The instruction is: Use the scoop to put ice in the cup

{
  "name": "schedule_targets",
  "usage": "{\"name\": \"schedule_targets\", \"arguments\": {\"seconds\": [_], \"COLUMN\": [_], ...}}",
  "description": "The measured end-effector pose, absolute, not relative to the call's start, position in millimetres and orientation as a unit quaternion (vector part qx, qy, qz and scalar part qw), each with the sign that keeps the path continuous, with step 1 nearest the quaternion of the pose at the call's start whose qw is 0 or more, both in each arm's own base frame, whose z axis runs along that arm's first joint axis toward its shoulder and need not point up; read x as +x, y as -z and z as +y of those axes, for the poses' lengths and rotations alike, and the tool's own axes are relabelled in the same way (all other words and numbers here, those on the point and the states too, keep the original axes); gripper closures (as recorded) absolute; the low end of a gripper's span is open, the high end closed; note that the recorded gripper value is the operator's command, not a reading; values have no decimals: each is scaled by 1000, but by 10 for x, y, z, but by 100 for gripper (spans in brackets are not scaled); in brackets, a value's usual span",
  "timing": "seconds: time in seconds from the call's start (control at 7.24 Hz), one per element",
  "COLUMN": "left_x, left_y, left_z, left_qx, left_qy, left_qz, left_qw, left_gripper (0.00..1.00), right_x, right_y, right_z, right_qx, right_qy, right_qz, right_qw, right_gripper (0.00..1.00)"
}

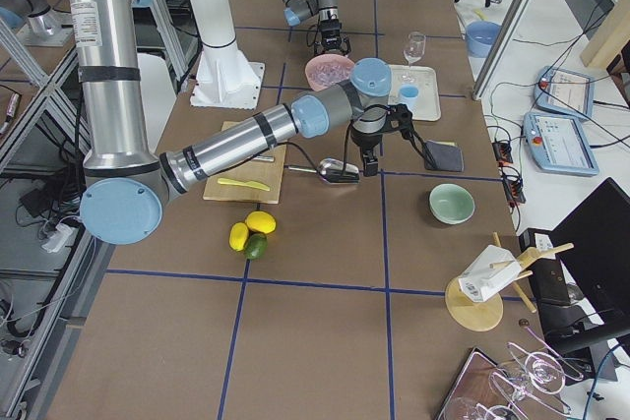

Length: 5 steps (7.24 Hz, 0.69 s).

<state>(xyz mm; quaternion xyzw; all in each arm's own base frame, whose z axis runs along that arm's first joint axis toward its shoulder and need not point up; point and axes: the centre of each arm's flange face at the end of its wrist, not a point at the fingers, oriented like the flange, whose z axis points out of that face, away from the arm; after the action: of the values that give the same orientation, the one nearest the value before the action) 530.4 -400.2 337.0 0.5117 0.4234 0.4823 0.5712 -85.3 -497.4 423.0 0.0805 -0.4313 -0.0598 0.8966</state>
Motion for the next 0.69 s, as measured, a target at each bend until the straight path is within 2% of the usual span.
{"name": "schedule_targets", "arguments": {"seconds": [0.14,0.69], "left_x": [5313,5332], "left_y": [-3362,-3357], "left_z": [-3993,-3957], "left_qx": [511,510], "left_qy": [-482,-483], "left_qz": [424,427], "left_qw": [571,569], "left_gripper": [0,0], "right_x": [-945,-1232], "right_y": [-4159,-3848], "right_z": [-4987,-4996], "right_qx": [87,104], "right_qy": [44,5], "right_qz": [-439,-458], "right_qw": [893,883], "right_gripper": [0,0]}}
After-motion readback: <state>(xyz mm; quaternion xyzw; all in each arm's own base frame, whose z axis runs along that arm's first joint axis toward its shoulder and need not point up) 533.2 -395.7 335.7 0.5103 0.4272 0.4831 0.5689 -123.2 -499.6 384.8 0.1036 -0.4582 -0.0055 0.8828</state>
